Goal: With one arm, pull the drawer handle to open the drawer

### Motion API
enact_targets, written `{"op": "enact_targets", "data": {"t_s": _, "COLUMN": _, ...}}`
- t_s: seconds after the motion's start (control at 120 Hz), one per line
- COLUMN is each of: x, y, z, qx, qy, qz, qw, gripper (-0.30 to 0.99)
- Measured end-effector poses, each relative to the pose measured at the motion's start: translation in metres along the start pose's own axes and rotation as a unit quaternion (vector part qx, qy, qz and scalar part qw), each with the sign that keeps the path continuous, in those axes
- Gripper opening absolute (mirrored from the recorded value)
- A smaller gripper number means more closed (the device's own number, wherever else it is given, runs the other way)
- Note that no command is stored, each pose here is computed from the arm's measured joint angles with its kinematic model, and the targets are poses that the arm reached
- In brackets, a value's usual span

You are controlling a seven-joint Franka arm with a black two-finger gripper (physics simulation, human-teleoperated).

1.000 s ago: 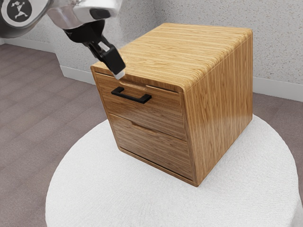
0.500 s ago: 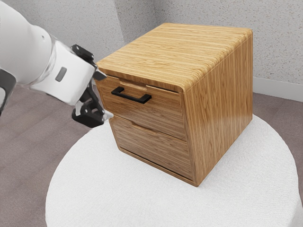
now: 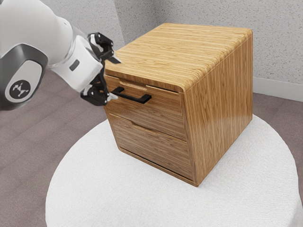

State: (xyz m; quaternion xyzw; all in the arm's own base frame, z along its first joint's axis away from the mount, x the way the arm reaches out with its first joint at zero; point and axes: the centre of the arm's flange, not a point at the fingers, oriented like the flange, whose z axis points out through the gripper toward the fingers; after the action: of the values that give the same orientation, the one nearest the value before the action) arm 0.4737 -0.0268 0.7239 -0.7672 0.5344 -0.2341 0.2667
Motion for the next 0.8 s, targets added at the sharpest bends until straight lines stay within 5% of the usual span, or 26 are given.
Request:
{"op": "enact_targets", "data": {"t_s": 0.383, "x": 0.0, "y": 0.003, "z": -0.019, "qx": 0.018, "qy": 0.0, "qz": 0.08, "qw": 0.997, "gripper": 0.55}}
{"op": "enact_targets", "data": {"t_s": 0.8, "x": 0.013, "y": 0.023, "z": -0.001, "qx": -0.003, "qy": -0.006, "qz": 0.14, "qw": 0.99, "gripper": 0.32}}
